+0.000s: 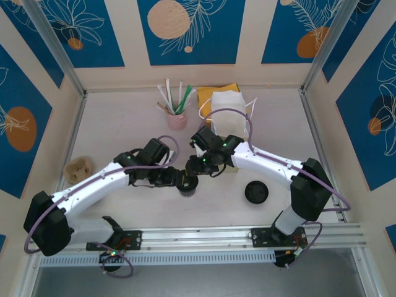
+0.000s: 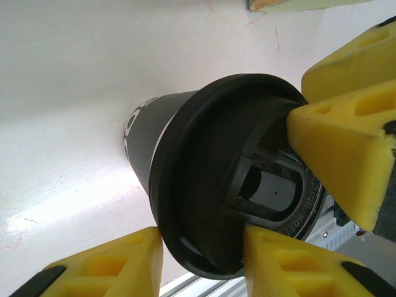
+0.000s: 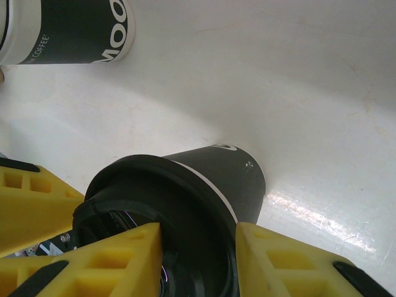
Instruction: Pack the takeout coffee
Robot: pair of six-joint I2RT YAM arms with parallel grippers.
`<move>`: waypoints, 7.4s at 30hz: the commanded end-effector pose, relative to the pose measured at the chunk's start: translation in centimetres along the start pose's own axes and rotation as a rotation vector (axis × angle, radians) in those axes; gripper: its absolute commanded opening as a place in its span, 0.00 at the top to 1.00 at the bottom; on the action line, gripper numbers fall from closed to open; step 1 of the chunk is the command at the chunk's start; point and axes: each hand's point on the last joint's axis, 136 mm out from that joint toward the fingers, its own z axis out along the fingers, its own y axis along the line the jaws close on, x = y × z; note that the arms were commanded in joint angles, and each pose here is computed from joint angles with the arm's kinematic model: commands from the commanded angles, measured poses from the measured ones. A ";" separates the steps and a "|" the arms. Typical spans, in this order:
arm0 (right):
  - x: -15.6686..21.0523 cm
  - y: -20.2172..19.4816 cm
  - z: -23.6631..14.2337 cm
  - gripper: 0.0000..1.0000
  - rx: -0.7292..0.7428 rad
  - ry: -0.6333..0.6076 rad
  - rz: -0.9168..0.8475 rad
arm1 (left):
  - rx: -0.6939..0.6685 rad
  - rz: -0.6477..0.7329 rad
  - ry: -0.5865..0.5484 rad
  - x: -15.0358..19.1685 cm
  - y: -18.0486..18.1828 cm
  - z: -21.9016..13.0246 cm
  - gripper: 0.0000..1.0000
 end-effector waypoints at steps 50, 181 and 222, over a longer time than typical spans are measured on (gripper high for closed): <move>6.0 -1.1 0.9 0.59 0.066 0.149 0.020 | -0.100 0.000 0.077 1.1 1.7 1.3 0.67; 1.4 2.8 -4.9 0.49 0.035 -0.007 -0.073 | -0.056 0.102 -0.113 -4.9 -3.0 -5.8 0.53; -3.0 -3.9 -25.5 0.01 0.054 -0.513 0.211 | -0.166 0.194 -0.452 -7.8 -1.9 -17.5 0.00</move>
